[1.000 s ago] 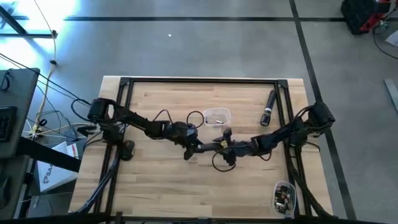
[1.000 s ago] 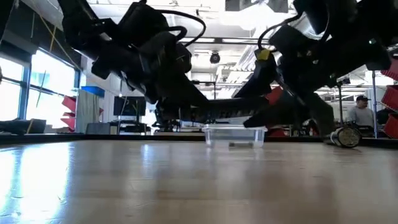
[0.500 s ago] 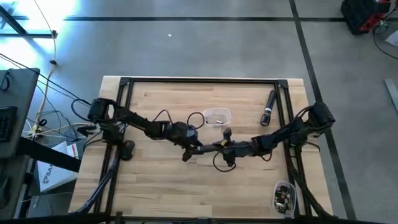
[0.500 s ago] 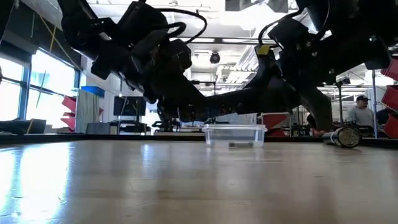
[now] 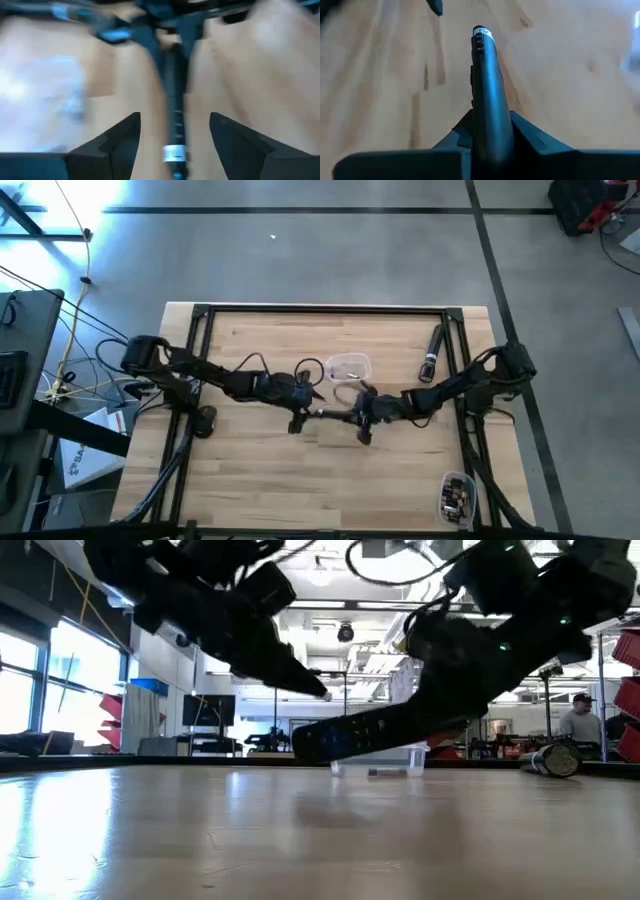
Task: Insert battery
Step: Close the remote using its cover
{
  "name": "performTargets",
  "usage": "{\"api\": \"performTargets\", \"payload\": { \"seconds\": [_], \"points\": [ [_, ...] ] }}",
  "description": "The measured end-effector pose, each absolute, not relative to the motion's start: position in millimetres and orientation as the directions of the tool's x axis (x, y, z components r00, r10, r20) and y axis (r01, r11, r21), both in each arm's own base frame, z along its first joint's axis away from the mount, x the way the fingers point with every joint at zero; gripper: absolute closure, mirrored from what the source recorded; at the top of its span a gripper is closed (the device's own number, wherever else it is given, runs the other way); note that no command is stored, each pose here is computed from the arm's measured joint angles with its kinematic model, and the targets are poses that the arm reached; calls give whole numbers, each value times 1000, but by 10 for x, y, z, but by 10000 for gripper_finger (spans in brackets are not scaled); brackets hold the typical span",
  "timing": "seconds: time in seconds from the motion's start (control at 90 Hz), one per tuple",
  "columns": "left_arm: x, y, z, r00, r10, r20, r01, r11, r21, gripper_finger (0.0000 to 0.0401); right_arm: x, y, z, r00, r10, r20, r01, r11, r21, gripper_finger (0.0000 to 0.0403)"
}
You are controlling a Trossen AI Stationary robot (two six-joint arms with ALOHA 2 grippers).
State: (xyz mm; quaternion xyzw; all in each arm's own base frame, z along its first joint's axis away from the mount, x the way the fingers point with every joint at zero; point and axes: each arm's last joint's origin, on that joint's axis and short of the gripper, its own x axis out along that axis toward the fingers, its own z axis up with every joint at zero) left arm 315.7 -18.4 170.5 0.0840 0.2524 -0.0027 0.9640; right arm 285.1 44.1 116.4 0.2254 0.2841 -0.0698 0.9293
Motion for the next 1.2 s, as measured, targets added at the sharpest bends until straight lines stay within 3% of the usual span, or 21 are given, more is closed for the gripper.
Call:
{"api": "performTargets", "payload": {
  "seconds": [0.167, 0.367, 0.456, 0.867, 1.2],
  "points": [
    [3097, -237, 1690, 828, 218, -517, -69, 954, 292, 183, 2896, 326, 1061, 822, 30, -569, 392, 695, 603, 354],
    [3009, -335, 1503, 703, 416, -577, -156, 882, 445, 183, 3044, 285, 926, 877, 101, -470, 377, 463, 802, 353],
    [2964, -395, 1438, 664, 438, -606, -128, 865, 486, 183, 3133, 297, 894, 873, 133, -470, 376, 429, 821, 349],
    [2731, -747, 1318, 582, 388, -714, -47, 893, 448, 183, 3385, 342, 971, 708, 165, -686, 478, 603, 638, 226],
    [2445, -1017, 1379, 499, 359, -789, -122, 930, 346, 183, 3501, 380, 1116, 600, 281, -749, 336, 762, 554, 176]
  ]
}}
